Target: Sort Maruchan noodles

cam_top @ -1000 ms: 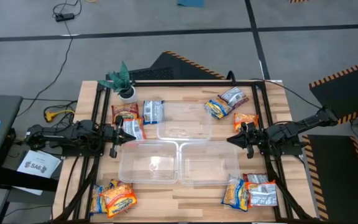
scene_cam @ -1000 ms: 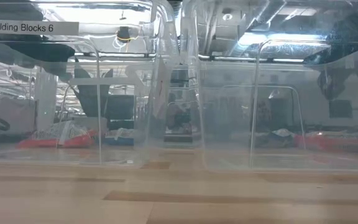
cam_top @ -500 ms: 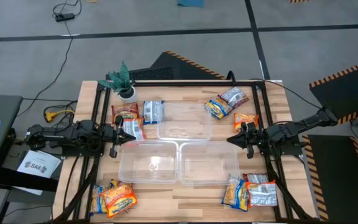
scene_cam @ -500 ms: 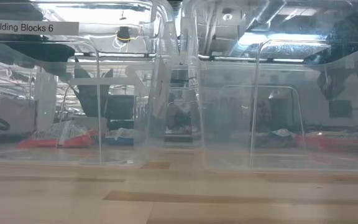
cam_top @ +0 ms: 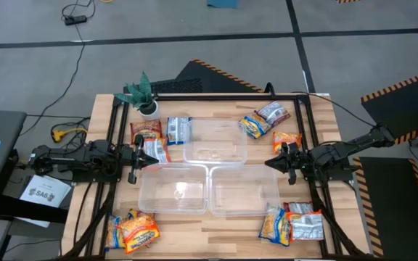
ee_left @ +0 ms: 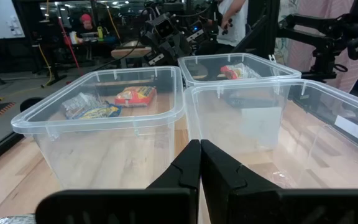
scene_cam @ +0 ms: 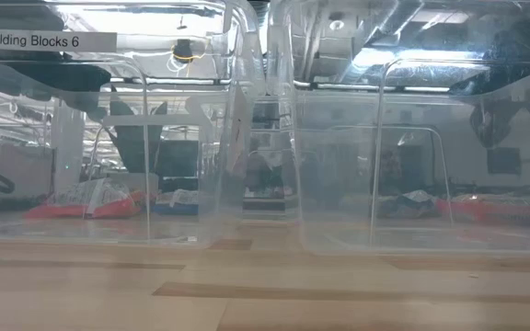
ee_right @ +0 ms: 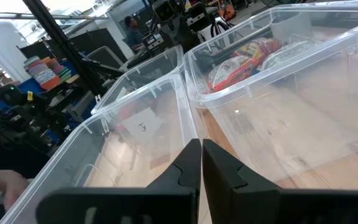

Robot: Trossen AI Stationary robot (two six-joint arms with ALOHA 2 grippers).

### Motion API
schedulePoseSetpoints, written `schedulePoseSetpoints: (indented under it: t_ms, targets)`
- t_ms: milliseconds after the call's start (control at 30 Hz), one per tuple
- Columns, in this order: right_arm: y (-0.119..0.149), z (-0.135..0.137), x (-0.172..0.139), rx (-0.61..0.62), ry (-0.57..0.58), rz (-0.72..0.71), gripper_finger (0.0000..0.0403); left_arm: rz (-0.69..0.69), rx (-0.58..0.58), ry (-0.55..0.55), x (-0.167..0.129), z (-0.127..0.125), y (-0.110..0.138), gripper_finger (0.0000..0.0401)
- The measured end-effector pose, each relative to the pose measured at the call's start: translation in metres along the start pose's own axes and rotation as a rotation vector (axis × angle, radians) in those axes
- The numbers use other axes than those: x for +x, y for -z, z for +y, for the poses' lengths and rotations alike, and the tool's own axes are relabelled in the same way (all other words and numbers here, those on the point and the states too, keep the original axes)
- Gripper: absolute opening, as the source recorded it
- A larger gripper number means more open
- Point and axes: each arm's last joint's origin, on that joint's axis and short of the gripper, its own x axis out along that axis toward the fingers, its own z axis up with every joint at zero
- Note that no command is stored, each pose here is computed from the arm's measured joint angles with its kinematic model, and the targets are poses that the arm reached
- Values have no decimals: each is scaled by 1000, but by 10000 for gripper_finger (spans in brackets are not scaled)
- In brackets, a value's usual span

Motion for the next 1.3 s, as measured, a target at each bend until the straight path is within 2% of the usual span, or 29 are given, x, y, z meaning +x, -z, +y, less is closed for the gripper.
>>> schedulePoseSetpoints:
  t_ms: [533, 633, 733, 800, 900, 967, 1033, 1200, 1300]
  targets:
    - [0, 0, 0, 0, 0, 0, 37, -1, -3, 0, 0, 0, 0, 0]
    - [0, 0, 0, 0, 0, 0, 37, -12, -56, 6, 0, 0, -1, 0]
    - [0, 0, 0, 0, 0, 0, 37, -132, -158, 10, -1, 0, -13, 0]
    - [0, 0, 0, 0, 0, 0, 37, -262, -215, -9, -3, 2, -25, 0]
    - [0, 0, 0, 0, 0, 0, 37, -447, -216, -69, -8, 5, -43, 0]
    - [0, 0, 0, 0, 0, -1, 37, -385, -212, -129, -5, 7, -52, 4]
    - [0, 0, 0, 0, 0, 0, 37, -248, -216, -218, 1, 11, -62, 17]
    - [0, 0, 0, 0, 0, 0, 37, 241, -242, -509, 27, 24, -81, 88]
    - [0, 0, 0, 0, 0, 0, 37, 482, -309, -673, 40, 34, -93, 134]
